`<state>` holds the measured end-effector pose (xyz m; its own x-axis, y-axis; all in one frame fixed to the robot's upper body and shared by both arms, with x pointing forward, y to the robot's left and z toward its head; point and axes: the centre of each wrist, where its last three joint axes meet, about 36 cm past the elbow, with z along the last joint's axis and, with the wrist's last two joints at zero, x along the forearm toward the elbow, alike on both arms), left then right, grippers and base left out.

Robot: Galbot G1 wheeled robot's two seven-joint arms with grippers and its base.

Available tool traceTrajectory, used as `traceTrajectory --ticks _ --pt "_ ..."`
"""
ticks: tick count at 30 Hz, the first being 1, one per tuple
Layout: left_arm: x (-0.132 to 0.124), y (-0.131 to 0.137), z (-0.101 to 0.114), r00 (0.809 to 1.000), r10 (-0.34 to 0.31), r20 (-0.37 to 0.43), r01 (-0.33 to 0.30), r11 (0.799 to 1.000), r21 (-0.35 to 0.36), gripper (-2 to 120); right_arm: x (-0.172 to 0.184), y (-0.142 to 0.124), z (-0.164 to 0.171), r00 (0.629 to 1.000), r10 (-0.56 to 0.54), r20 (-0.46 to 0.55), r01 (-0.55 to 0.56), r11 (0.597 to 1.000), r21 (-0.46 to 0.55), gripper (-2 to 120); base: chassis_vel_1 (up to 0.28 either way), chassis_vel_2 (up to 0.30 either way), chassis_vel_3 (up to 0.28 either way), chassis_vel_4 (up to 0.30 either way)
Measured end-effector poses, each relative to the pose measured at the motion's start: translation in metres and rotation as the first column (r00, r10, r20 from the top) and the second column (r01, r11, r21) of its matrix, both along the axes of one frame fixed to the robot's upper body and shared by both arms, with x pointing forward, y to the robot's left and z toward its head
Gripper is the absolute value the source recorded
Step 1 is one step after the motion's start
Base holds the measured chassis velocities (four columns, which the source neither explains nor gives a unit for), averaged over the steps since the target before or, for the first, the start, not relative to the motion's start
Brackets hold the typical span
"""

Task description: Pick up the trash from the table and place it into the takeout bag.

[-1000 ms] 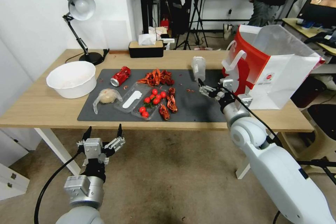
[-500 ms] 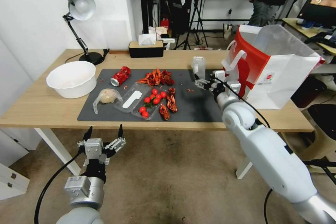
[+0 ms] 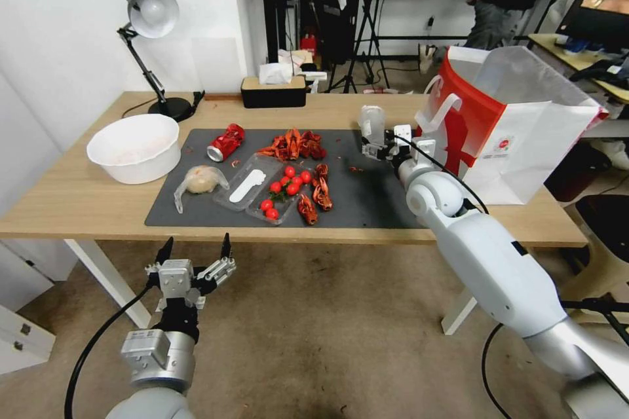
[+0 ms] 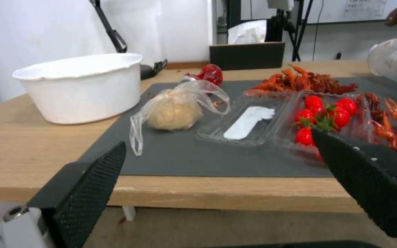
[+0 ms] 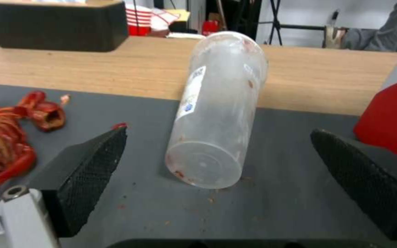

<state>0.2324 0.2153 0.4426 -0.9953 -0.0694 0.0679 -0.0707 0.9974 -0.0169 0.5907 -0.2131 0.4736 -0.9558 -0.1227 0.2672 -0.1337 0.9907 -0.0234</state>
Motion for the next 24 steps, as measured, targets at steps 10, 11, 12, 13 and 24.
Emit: traceTrajectory --ticks 10,11,12,13,24 --pt "0.001 0.000 -0.002 1.000 -0.004 -0.003 0.004 1.000 0.002 100 0.023 0.003 0.000 0.999 -0.020 -0.045 0.018 0.999 -0.030 100 0.000 0.000 0.000 0.000" --pt "0.002 0.000 -0.002 1.000 -0.005 -0.003 0.005 1.000 0.002 100 0.026 0.003 0.000 0.999 -0.021 -0.047 0.019 0.999 -0.031 100 0.000 0.000 0.000 0.000" --pt "0.002 0.000 -0.002 1.000 -0.005 -0.003 0.005 1.000 0.002 100 0.028 0.003 0.000 0.999 -0.021 -0.049 0.020 0.999 -0.032 100 0.000 0.000 0.000 0.000" --pt "0.002 0.000 -0.002 1.000 -0.005 -0.003 0.005 1.000 0.002 100 0.028 0.003 0.000 0.999 -0.021 -0.049 0.020 0.999 -0.032 100 0.000 0.000 0.000 0.000" --pt "0.001 0.000 -0.003 1.000 -0.007 -0.004 0.007 1.000 0.002 100 0.042 -0.005 -0.004 0.997 -0.032 -0.077 0.029 0.999 -0.033 100 0.000 0.000 0.000 0.000"
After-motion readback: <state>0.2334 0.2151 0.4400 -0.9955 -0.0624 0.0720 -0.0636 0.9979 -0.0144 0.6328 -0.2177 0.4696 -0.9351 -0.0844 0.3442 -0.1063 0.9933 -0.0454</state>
